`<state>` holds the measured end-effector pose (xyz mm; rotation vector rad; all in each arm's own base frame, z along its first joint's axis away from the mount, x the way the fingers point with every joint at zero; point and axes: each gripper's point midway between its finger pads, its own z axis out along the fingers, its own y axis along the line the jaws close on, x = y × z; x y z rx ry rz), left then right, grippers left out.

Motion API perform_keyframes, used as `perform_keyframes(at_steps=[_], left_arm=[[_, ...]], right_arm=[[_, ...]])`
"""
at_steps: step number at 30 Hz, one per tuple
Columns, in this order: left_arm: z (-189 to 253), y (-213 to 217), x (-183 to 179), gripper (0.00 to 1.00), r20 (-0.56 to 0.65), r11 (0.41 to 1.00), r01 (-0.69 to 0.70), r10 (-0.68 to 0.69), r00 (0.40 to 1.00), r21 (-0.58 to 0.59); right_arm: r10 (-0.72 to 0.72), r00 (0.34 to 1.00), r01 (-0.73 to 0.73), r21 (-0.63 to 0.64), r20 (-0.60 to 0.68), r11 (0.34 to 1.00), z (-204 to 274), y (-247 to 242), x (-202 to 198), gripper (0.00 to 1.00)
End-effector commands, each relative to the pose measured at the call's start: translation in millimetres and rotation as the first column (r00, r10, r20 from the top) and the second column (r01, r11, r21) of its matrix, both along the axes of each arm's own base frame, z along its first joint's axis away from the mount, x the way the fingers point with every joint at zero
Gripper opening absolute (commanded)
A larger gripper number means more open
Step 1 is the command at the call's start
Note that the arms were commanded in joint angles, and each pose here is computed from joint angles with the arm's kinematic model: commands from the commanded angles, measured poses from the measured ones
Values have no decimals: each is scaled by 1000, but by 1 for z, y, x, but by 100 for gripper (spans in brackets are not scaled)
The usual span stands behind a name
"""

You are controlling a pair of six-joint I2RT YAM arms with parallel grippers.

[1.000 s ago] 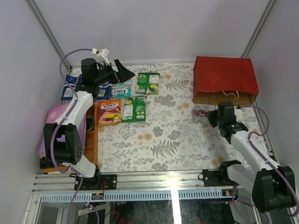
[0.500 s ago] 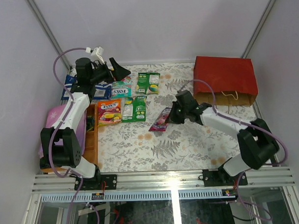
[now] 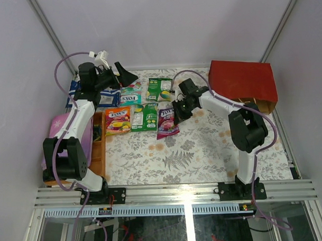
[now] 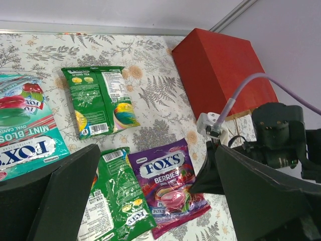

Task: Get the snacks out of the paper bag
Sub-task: Place the snack at the center of the board.

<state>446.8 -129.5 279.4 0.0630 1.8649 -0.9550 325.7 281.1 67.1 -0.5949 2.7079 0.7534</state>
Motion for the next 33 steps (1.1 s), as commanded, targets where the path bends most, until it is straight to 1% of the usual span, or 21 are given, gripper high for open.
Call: perform_keyframes(at_steps=[1,5,9,10,12,13,14,16,18,20,23,25,26,27,29,30,31,32,33], left_arm=[[4,2,-2,100,28,1000,21,-21,999,-3],[0,0,2,100,15,999,33,-33,999,-16],[-4,1,4,100,9,1000,29,-29,1000,-11],[-6,2,5,100,6,1000,23,-23,1000,-6],[-8,5,8,100,1,1000,7,-7,1000,6],[-8,6,8,100,1,1000,5,-5,1000,7],[-8,6,9,100,0,1000,4,-4,1000,7],[-9,6,8,100,-2,1000,6,-6,1000,7],[-10,7,8,100,-4,1000,4,-4,1000,9],[-10,7,9,100,-4,1000,2,-2,1000,10],[-10,7,8,100,-5,1000,4,-3,1000,10],[-11,7,7,100,-7,1000,4,-4,1000,10],[-10,7,7,100,-3,1000,2,-2,1000,10],[-10,7,7,100,-2,1000,-1,1,1000,10],[-9,8,6,100,1,1000,-5,5,1000,12],[-9,9,7,100,0,1000,-8,8,1000,13],[-9,10,6,100,3,1000,-12,12,1000,16],[-9,11,6,100,3,1000,-16,16,1000,16],[-7,12,5,100,7,1000,-21,20,1000,18]], right_arm=[[62,998,-62,36,0,997,15,-23,7,0],[28,1000,-27,80,-9,996,15,-32,24,0],[-44,999,44,138,-5,989,16,-22,42,0],[-71,997,69,152,4,986,17,-20,47,4],[-125,991,116,158,44,981,22,-21,54,28],[-151,986,141,143,67,980,23,-25,58,41],[-174,981,162,126,90,979,24,-30,61,52],[-215,966,204,87,147,975,29,-42,65,67],[-263,940,258,54,216,965,38,-57,66,77],[-317,902,320,39,294,947,51,-73,68,80],[-370,843,380,53,392,923,70,-91,62,80],[-399,807,394,107,435,913,81,-96,56,80],[-407,804,386,141,433,912,80,-94,50,81],[-417,810,373,187,413,909,77,-89,42,82],[-404,847,307,303,346,902,68,-70,21,83],[-408,862,300,347,300,889,62,-65,10,83],[-431,863,313,391,263,866,58,-64,2,85],[-478,850,349,443,222,826,57,-67,-4,87],[-564,808,425,495,170,757,54,-79,-7,94]])
